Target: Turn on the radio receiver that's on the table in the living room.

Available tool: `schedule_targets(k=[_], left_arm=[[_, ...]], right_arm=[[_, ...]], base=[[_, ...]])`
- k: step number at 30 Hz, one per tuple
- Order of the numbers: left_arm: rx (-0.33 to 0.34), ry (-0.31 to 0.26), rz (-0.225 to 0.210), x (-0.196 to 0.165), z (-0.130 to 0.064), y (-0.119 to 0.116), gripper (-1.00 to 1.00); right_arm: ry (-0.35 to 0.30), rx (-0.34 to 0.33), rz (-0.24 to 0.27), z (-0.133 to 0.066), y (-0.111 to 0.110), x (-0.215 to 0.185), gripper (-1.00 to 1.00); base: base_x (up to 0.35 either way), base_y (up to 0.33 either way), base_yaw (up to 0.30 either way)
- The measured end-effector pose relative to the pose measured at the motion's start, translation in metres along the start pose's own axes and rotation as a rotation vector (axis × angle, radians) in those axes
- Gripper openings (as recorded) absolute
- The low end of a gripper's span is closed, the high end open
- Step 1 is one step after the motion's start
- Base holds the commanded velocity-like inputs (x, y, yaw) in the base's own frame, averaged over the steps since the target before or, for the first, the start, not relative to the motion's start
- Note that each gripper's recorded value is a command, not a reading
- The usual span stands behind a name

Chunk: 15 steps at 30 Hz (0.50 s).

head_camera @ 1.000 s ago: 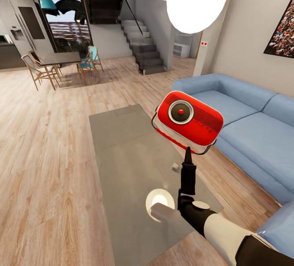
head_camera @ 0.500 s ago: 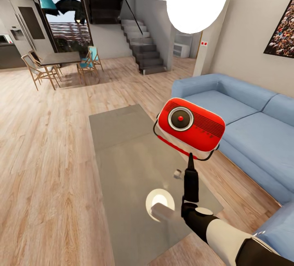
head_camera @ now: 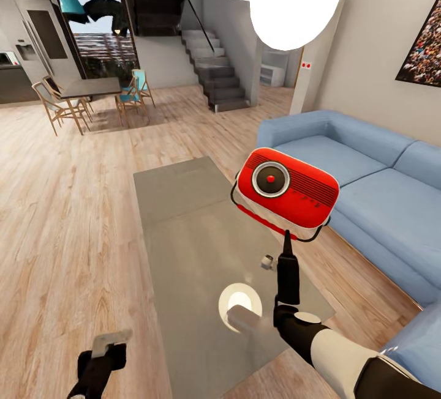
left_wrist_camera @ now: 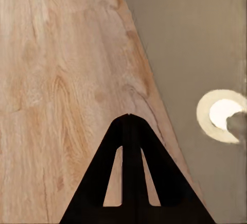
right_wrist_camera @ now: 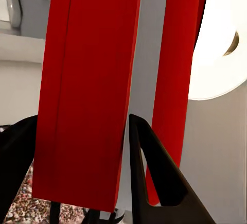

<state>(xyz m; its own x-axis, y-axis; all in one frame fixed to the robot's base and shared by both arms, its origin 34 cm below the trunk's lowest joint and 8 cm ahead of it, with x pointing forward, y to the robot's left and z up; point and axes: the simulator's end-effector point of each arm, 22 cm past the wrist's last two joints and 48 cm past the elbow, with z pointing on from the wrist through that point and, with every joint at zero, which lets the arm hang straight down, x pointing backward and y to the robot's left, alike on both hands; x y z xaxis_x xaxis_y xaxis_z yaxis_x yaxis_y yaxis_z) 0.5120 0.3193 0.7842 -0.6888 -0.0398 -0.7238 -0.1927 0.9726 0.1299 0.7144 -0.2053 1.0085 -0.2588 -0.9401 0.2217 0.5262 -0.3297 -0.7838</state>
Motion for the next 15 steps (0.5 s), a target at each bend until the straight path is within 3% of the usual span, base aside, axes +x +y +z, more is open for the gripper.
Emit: schedule_targets(k=[3, 7, 11, 15], left_arm=[[0.026, -0.014, -0.044, -0.032, -0.001, -0.022, -1.0], [0.082, 0.03, -0.091, -0.076, 0.008, -0.06, -1.0], [0.215, 0.038, -0.141, -0.129, 0.011, -0.116, -1.0], [0.354, 0.03, -0.09, -0.177, 0.004, -0.164, -1.0]], right_arm=[[-0.022, 0.014, -0.018, 0.0, -0.003, -0.004, -1.0], [-0.076, 0.048, -0.035, -0.001, -0.01, -0.016, -1.0], [-0.085, 0.055, -0.04, -0.001, -0.011, -0.017, -1.0], [-0.086, 0.056, -0.041, -0.001, -0.011, -0.017, -1.0]], base=[[0.0, 0.0, 0.0], [0.0, 0.0, 0.0], [0.0, 0.0, 0.0], [0.0, 0.0, 0.0]])
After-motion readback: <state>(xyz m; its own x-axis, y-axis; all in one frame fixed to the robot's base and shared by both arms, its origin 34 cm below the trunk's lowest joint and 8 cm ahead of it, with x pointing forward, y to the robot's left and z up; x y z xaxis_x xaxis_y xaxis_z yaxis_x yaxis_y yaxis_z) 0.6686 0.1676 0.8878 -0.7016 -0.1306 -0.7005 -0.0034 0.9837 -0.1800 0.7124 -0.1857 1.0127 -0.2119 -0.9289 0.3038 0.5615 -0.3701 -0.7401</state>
